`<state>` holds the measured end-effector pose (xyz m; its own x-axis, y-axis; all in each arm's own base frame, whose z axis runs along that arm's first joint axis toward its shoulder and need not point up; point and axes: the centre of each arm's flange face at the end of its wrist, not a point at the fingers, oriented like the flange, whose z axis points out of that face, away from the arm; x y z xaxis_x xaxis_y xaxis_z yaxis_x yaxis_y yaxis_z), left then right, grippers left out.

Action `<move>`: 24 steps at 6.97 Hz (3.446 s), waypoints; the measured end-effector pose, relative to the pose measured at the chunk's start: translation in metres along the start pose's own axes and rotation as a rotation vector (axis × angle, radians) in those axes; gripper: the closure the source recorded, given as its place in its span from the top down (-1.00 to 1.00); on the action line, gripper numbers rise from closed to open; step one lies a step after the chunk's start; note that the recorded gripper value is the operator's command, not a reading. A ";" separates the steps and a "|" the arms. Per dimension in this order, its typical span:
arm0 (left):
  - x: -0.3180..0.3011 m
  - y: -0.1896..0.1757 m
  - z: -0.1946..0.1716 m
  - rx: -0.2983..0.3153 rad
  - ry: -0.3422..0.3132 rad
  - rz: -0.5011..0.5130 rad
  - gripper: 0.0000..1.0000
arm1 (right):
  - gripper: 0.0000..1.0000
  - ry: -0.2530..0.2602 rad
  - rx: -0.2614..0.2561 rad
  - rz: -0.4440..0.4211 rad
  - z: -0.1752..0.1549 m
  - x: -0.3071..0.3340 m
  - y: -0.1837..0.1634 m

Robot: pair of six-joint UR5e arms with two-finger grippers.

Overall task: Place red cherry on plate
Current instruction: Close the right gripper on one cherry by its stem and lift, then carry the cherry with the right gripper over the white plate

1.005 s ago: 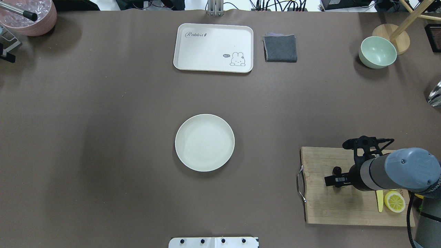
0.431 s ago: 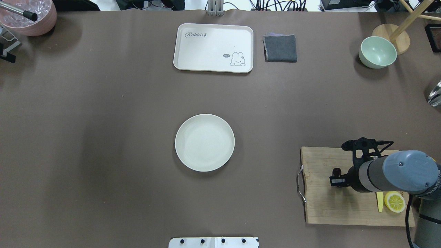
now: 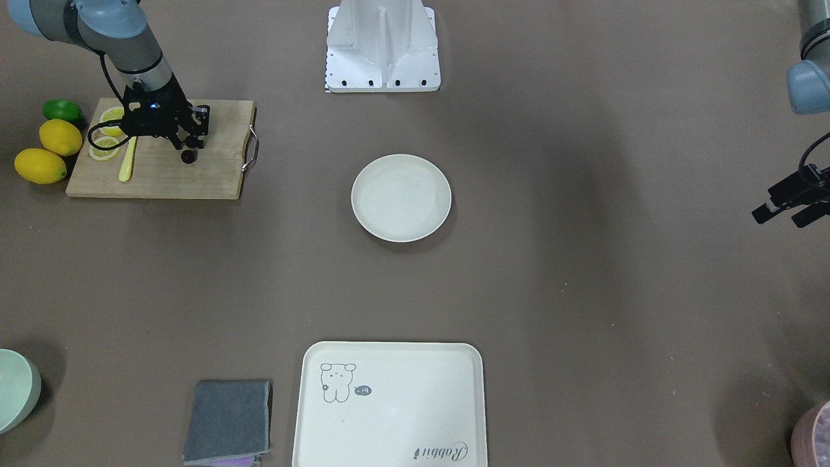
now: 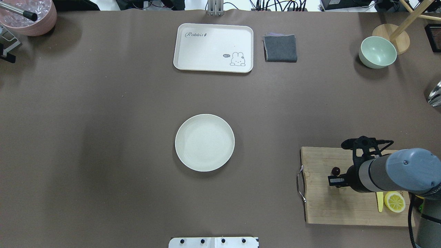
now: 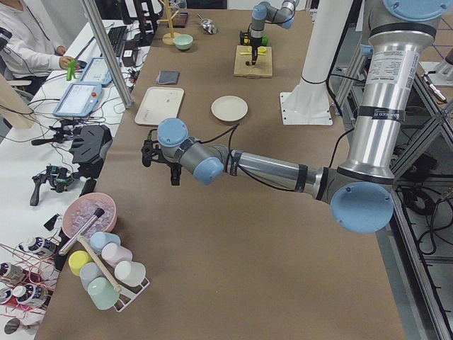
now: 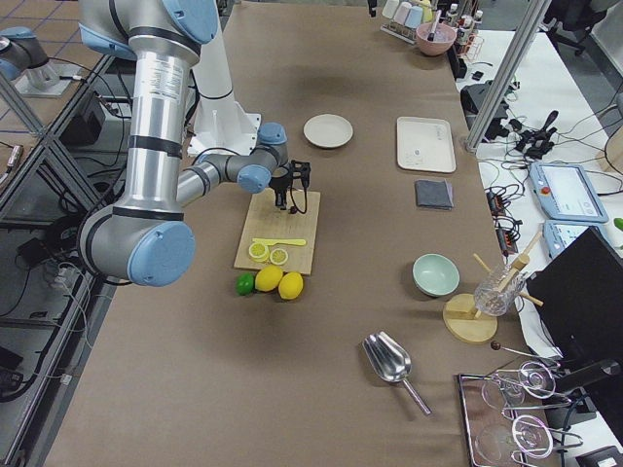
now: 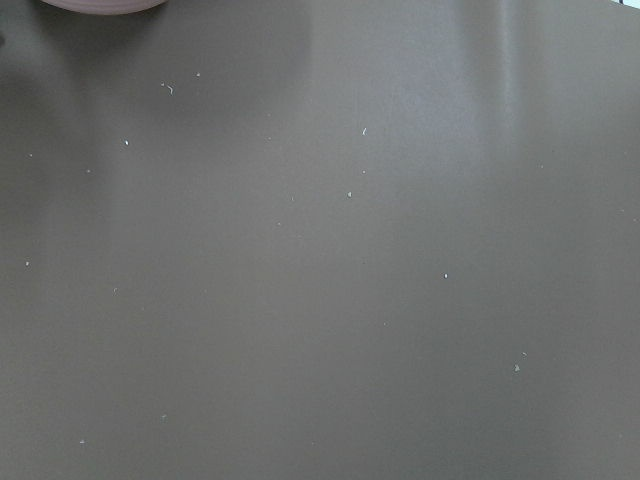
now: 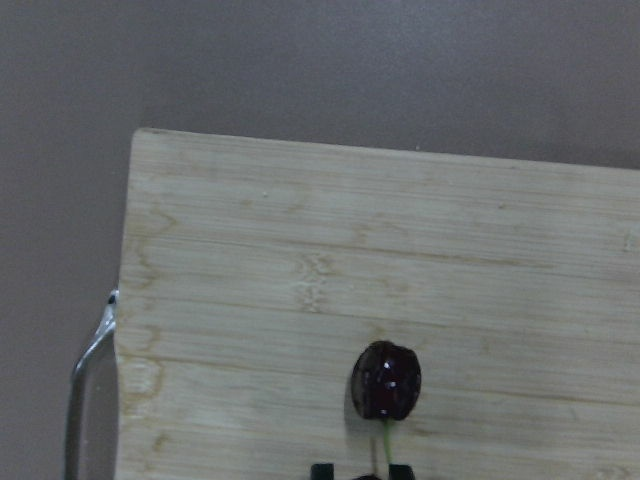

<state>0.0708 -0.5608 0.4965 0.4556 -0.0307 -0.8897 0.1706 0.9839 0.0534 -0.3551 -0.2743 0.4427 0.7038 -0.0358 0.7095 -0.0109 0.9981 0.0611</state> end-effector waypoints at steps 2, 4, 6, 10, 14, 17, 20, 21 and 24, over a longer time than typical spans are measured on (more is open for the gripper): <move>0.000 0.000 0.000 -0.001 0.000 0.000 0.95 | -1.00 -0.049 -0.022 0.041 -0.032 0.005 -0.017; 0.001 0.000 -0.001 0.002 0.002 0.001 0.95 | -1.00 -0.081 -0.056 0.088 -0.094 0.007 -0.037; 0.002 0.001 -0.001 0.001 0.003 0.002 0.95 | -1.00 -0.101 -0.054 0.116 -0.176 -0.010 -0.061; 0.003 0.001 -0.002 0.006 0.004 0.006 0.95 | -1.00 -0.093 -0.059 0.146 -0.274 -0.114 -0.123; 0.007 0.002 -0.005 0.015 0.001 0.015 0.95 | -1.00 0.069 -0.041 0.114 -0.222 -0.318 -0.120; 0.008 0.003 -0.006 0.015 0.001 0.014 0.95 | -1.00 0.096 -0.024 0.082 -0.147 -0.398 -0.112; 0.007 0.003 -0.006 0.014 0.001 0.010 0.95 | -1.00 0.086 0.003 0.075 -0.066 -0.429 -0.134; 0.008 0.004 -0.006 0.013 0.004 0.004 0.95 | -1.00 0.089 0.015 0.072 -0.040 -0.431 -0.143; 0.015 0.007 -0.011 0.015 0.018 -0.024 0.95 | -0.28 0.115 0.030 0.060 0.006 -0.414 -0.146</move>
<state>0.0696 -0.5521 0.4783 0.4357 -0.0515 -0.8986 0.1949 0.9801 0.0383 -0.6491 -0.4057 0.1448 0.7782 0.0312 0.6273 -0.0748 0.9963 0.0432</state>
